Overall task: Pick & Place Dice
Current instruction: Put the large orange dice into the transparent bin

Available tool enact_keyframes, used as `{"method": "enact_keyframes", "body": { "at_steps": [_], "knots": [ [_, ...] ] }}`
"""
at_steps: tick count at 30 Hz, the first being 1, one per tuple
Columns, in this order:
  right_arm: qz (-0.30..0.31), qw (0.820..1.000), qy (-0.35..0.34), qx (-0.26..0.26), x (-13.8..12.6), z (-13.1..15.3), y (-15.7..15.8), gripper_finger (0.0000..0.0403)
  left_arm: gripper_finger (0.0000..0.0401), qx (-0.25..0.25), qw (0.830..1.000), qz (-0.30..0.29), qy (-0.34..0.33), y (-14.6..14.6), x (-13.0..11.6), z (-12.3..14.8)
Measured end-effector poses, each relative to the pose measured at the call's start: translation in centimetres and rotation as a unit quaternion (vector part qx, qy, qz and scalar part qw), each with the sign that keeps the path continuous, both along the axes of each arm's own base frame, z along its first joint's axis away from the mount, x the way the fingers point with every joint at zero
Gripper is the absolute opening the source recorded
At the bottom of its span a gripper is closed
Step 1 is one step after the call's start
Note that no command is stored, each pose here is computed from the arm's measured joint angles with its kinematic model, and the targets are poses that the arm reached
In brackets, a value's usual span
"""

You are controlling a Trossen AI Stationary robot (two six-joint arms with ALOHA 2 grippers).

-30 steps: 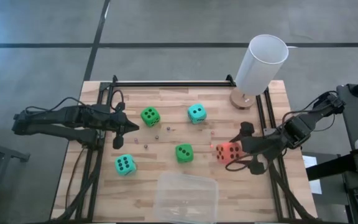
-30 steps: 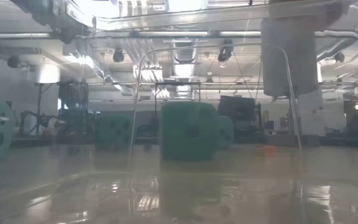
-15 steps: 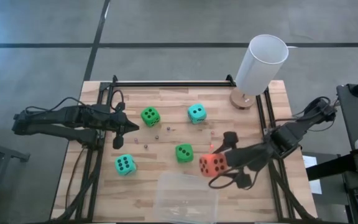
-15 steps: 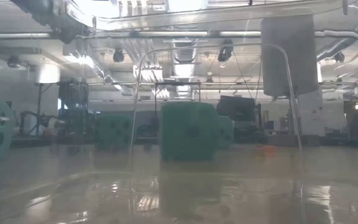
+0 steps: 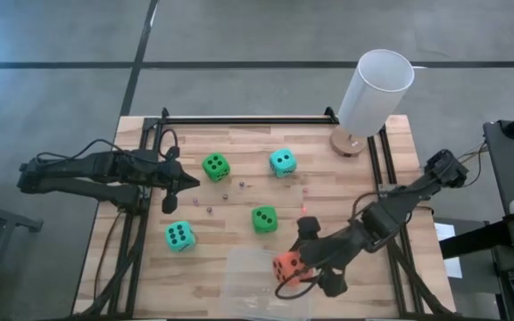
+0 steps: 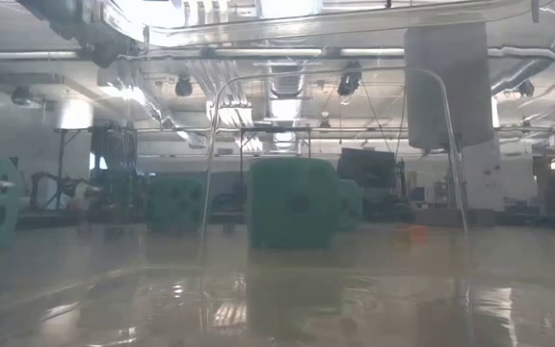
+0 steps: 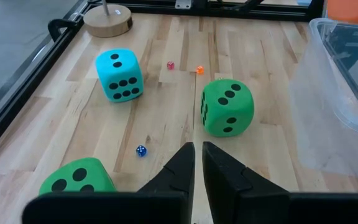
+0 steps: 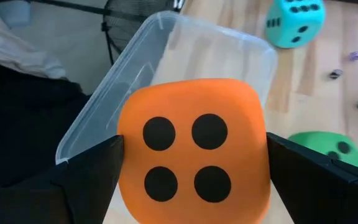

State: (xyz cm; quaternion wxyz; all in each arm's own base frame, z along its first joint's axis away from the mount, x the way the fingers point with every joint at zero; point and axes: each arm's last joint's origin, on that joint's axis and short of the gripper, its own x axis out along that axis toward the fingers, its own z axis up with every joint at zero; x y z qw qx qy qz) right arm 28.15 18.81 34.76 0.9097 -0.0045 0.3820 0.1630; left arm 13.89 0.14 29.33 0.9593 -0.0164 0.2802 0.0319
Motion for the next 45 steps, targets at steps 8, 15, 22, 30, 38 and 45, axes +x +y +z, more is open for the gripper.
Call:
{"method": "enact_keyframes", "body": {
  "at_steps": [8, 15, 22, 30, 38, 45],
  "knots": [
    [0.007, 1.0, 0.007, -0.002, 0.2, -0.6, 0.8, 0.0366, 0.0038, 0.0, 1.0, 0.0, 0.0, 0.0, 0.0, 0.0],
    [0.01, 1.0, 0.013, -0.013, 0.5, -1.3, 1.0, 0.0366, 0.0038, 0.002, 1.0, -0.001, 0.0, 0.0, 0.0, 0.0],
    [0.011, 1.0, 0.015, -0.016, 0.7, -1.5, 1.1, 0.0366, 0.0038, -0.05, 0.993, -0.11, -0.011, -0.9, 0.1, 0.2],
    [0.011, 1.0, 0.015, -0.016, 0.6, -1.5, 1.1, 0.0366, 0.0038, -0.068, 0.986, -0.149, -0.016, -1.3, 0.1, 0.3],
    [0.011, 1.0, 0.015, -0.016, 0.6, -1.5, 1.1, 0.0366, 0.0038, -0.069, 0.986, -0.148, -0.016, -1.3, 0.1, 0.3],
    [0.011, 1.0, 0.014, -0.016, 0.6, -1.4, 1.1, 0.0366, 0.0038, -0.069, 0.986, -0.148, -0.015, -1.3, 0.1, 0.3]
  ]
}}
